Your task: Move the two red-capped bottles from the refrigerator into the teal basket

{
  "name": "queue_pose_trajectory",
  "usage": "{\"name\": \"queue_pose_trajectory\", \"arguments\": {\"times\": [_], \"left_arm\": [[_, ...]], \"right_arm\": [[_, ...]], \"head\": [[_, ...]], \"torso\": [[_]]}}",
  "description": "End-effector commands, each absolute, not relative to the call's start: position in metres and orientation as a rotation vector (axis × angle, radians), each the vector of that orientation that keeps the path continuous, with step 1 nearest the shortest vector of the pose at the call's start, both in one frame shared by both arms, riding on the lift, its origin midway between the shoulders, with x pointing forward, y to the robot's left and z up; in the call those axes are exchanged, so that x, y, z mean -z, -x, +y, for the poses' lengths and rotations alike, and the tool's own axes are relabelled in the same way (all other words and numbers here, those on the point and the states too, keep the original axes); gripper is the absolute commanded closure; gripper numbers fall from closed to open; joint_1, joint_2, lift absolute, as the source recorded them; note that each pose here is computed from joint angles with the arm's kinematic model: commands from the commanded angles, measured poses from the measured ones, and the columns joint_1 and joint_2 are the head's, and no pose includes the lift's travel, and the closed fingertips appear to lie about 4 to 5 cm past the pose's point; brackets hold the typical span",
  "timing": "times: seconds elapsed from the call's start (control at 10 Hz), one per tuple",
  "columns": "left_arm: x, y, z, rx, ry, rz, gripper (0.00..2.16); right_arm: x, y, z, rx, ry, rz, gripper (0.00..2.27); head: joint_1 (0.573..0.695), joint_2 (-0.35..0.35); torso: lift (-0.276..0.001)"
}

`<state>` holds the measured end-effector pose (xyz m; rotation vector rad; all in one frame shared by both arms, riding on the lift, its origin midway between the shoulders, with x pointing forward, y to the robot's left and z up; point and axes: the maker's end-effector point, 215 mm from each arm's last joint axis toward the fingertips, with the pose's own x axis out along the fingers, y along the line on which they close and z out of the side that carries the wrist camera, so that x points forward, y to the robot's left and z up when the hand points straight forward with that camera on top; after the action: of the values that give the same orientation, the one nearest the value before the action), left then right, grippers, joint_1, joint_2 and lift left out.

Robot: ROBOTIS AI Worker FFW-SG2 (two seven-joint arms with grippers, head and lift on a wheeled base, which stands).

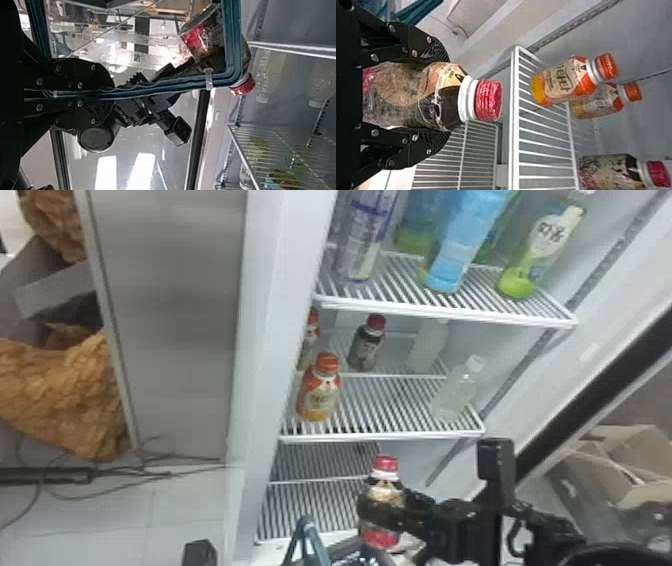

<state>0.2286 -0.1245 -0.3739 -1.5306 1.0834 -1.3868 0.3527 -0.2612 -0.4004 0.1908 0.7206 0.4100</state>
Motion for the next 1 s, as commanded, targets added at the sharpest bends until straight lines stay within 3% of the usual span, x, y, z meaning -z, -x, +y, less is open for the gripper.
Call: {"name": "queue_pose_trajectory", "arguments": {"times": [0.0,0.9], "left_arm": [[0.374,-0.228,-0.125,1.387,1.528,1.087,1.09],[0.376,-0.23,-0.125,1.389,1.519,1.095,1.09]], "right_arm": [[0.406,-0.348,-0.258,-0.426,-0.216,0.771,0.76],[0.426,-0.307,-0.224,-0.524,-0.312,0.984,0.76]], "head": [[0.695,-0.35],[0.695,-0.35]], "torso": [[-0.228],[-0.228]]}}
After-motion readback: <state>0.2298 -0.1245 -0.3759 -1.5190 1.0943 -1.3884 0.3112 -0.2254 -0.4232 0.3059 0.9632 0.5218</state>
